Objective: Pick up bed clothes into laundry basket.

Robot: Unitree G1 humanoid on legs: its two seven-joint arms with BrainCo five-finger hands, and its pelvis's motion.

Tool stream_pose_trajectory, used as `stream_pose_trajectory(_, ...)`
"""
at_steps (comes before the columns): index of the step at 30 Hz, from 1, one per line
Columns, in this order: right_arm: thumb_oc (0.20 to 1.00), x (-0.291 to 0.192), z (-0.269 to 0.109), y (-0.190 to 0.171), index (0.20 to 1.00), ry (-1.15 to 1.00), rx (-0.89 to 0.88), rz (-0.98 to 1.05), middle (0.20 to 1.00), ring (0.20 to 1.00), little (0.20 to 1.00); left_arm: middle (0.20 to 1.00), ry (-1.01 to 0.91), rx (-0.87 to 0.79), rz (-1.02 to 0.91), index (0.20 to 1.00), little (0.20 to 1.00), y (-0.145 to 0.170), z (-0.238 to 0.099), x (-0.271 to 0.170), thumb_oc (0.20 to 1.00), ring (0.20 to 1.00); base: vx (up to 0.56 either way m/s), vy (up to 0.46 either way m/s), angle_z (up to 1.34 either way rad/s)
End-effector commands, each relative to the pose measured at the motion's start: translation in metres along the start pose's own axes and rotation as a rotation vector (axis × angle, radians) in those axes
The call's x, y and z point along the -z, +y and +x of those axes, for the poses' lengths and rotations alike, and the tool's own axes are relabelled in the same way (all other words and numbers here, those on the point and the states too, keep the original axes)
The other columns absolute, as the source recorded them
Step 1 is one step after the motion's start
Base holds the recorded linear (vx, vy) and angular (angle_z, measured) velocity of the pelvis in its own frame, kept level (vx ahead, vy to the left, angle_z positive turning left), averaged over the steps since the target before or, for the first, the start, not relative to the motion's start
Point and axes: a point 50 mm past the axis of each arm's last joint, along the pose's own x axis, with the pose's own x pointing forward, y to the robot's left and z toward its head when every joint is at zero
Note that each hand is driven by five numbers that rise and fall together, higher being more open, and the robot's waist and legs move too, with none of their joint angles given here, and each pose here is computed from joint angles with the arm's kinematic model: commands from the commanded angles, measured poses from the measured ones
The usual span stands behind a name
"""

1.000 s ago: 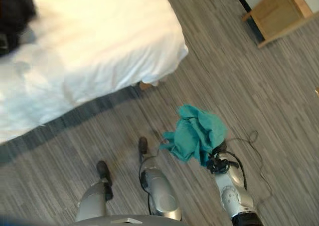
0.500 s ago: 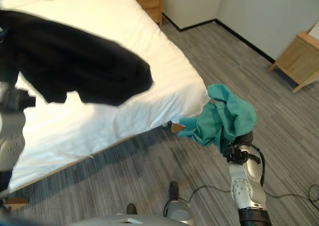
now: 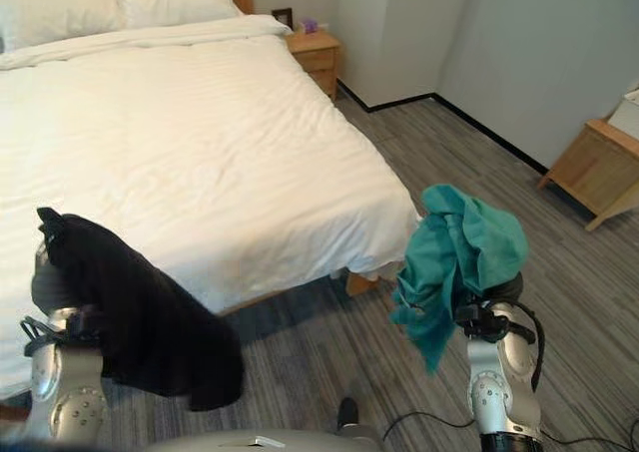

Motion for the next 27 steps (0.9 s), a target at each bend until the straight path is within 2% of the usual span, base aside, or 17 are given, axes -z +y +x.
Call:
stream_pose_trajectory(1,0.2,-0.046,0.012,0.013,0.2,-0.265,-0.045,0.016,0.2,0.2,0.2,0.2,-0.156,0.197,0.056,0.2,0.2,-0.027,0.023,-0.035,0.2,0.2,-0.02,0.057,-0.02)
stream_pose_trajectory(7,0.2,-0.045,0.0,0.001,0.2,-0.269,0.019,0.022,0.2,0.2,0.2,0.2,-0.169,0.271,0.024,0.2,0.2,-0.045,0.032,-0.034,0.2,0.2,-0.08,0.065,-0.19)
stream_pose_trajectory(10,0.2,-0.048,-0.002,0.0,0.2,-0.293,0.035,0.024,0.2,0.2,0.2,0.2,-0.224,0.315,0.093,0.2,0.2,-0.054,0.04,-0.043,0.2,0.2,-0.16,0.061,-0.57)
stream_pose_trajectory(12,0.2,-0.051,-0.003,0.001,0.2,-0.321,0.042,0.034,0.2,0.2,0.2,0.2,-0.332,0.355,0.17,0.2,0.2,-0.062,0.047,-0.065,0.2,0.2,-0.2,0.055,-1.52)
stream_pose_trajectory(17,0.2,-0.052,0.005,0.01,0.2,-0.337,0.01,0.065,0.2,0.2,0.2,0.2,-0.458,0.4,0.148,0.2,0.2,-0.076,0.05,-0.086,0.2,0.2,-0.12,0.015,-1.69)
stream_pose_trajectory(19,0.2,-0.046,0.013,0.022,0.2,-0.317,-0.035,0.097,0.2,0.2,0.2,0.2,-0.445,0.418,0.161,0.2,0.2,-0.076,0.047,-0.084,0.2,0.2,-0.19,-0.207,-1.87)
stream_pose_trajectory(22,0.2,-0.039,0.008,0.019,0.2,-0.282,-0.035,0.104,0.2,0.2,0.2,0.2,-0.428,0.404,0.152,0.2,0.2,-0.071,0.045,-0.079,0.2,0.2,-0.03,-0.234,-1.8)
stream_pose_trajectory(27,0.2,-0.038,0.008,0.018,0.2,-0.253,-0.053,0.101,0.2,0.2,0.2,0.2,-0.378,0.358,0.115,0.2,0.2,-0.065,0.045,-0.066,0.2,0.2,-0.07,-0.331,-0.31)
